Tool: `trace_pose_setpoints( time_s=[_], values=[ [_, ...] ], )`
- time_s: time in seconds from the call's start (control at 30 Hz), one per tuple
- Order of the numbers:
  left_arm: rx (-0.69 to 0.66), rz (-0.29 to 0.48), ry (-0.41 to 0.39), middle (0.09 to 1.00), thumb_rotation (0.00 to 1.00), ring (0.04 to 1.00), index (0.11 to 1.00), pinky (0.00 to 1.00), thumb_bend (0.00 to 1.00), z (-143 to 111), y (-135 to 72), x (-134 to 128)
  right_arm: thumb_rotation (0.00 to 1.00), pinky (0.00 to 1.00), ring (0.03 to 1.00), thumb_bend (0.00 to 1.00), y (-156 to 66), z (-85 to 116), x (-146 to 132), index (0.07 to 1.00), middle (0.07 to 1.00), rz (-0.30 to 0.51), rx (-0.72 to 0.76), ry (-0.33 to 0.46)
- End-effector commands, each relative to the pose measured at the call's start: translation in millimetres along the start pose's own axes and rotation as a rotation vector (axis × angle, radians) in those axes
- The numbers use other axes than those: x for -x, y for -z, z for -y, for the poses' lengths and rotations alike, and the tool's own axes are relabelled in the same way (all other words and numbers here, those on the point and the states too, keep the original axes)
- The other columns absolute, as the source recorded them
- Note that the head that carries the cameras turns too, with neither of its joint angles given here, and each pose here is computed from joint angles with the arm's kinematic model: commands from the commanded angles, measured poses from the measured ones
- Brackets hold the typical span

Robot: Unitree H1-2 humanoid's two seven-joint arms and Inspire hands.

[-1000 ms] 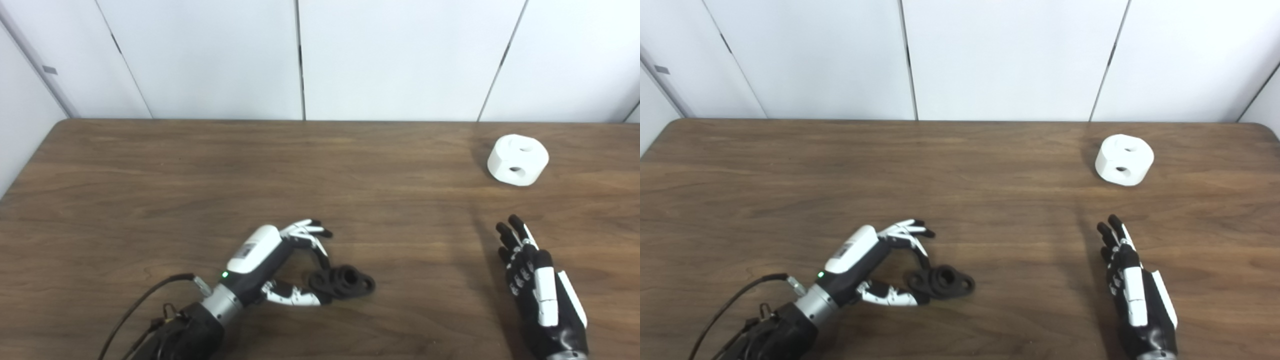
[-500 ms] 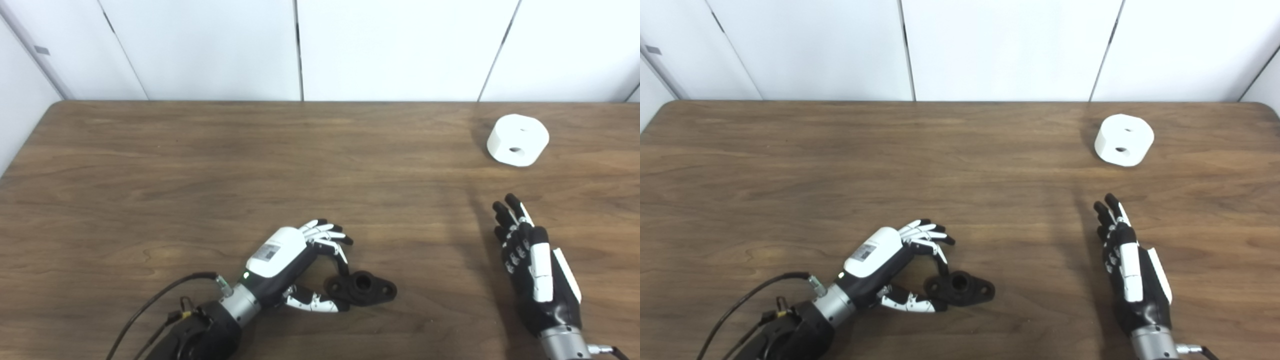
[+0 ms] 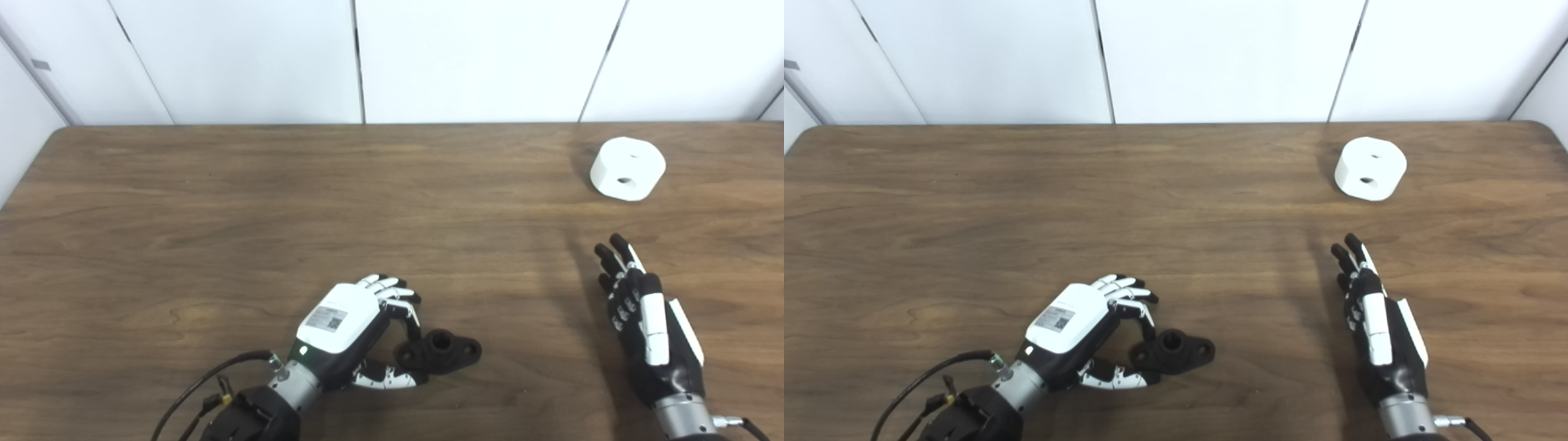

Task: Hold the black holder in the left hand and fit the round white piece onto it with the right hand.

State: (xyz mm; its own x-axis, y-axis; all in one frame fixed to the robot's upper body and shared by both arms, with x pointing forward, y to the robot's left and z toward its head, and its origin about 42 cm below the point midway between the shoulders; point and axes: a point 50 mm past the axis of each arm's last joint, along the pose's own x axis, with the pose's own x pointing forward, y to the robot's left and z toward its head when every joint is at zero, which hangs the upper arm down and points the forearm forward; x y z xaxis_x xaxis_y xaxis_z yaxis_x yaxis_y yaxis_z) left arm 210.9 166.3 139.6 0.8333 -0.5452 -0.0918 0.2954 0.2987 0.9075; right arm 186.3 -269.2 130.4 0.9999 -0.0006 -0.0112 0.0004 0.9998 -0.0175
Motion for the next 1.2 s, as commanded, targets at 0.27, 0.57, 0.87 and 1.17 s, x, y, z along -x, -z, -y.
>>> trace_pose_setpoints(
  time_s=[0.27, 0.57, 0.87, 1.17],
  values=[
    [-0.010, -0.100, 0.089, 0.813, 0.05, 0.892, 0.490, 0.90, 0.51, 21, 14, 18, 0.97, 1.00, 1.000, 0.59, -3, -7, -5, 0.968, 0.943, 0.050, -0.018, 0.010],
    [0.012, -0.112, 0.083, 0.813, 0.05, 0.893, 0.490, 0.90, 0.51, 31, 28, 16, 0.69, 1.00, 1.000, 0.68, -12, 3, -14, 0.963, 0.960, 0.097, 0.011, -0.004],
    [0.137, -0.133, 0.073, 0.817, 0.06, 0.896, 0.491, 0.90, 0.51, 46, 41, 9, 0.54, 0.93, 0.959, 0.68, -49, 22, -22, 0.945, 0.940, 0.178, 0.153, 0.041],
    [0.263, -0.141, 0.056, 0.824, 0.06, 0.897, 0.492, 0.83, 0.51, 59, 60, 4, 0.59, 0.95, 0.973, 0.63, -63, 27, -30, 0.943, 0.939, 0.182, 0.184, 0.024]
  ],
)
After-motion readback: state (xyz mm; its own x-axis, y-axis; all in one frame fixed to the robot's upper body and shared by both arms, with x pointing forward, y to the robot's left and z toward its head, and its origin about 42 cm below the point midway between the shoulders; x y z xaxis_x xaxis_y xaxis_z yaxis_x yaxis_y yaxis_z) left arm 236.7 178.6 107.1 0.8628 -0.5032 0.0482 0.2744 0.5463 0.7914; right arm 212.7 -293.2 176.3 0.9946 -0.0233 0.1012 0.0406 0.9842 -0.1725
